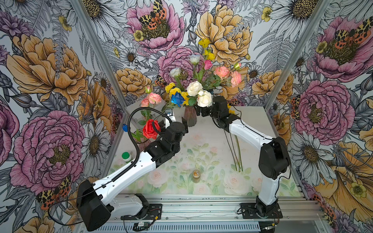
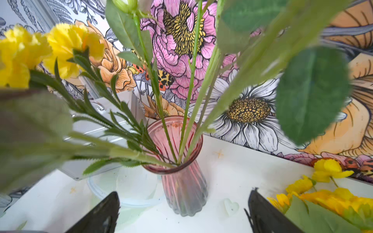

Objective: Pick out yellow flowers from the vase
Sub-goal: Adjust the flower in the vase.

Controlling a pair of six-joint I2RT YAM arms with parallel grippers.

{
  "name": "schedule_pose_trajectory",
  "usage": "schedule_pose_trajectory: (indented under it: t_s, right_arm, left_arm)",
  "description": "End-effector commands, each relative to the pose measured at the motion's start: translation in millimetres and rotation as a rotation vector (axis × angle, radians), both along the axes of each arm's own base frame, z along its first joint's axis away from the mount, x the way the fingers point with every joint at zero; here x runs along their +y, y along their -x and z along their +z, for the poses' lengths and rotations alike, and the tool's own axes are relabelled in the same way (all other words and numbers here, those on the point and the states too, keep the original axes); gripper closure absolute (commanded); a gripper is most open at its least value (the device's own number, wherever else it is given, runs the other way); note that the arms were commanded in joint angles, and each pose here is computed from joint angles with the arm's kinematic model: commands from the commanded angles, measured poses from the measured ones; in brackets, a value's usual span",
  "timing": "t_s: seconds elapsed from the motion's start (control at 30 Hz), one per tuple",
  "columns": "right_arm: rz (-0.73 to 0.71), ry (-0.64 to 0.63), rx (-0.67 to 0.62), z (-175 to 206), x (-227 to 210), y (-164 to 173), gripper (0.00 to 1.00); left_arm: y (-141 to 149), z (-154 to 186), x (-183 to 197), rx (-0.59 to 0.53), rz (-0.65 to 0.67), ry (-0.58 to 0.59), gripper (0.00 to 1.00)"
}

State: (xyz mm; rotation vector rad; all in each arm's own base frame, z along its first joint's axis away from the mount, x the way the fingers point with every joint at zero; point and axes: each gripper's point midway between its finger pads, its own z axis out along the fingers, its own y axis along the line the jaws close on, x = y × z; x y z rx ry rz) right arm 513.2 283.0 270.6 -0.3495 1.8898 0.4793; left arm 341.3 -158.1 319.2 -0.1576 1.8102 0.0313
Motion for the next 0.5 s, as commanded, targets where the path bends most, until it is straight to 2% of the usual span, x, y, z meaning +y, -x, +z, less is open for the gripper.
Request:
schedule_pose_trajectory:
  t_s: [0.0,0.2,0.47]
  right_arm:
    - [0.045,0.013,0.005,-8.4,0.7,13.8,0.03]
    - [0.191,-0.039,-0.005,-23.9,18.4,41.3,0.06]
    - [0.336,-0.129,-0.046,5.5,61.0,45.2,0.13]
  left_arm:
    - [2.5,5.0,5.7,-0.007,-0.014,0.009,0.01]
    - [2.7,7.5,10.1,-0.012,-0.015,0.023,0.01]
    - [5.9,7.8,14.7,-0.015,-0.018,0.036,0.01]
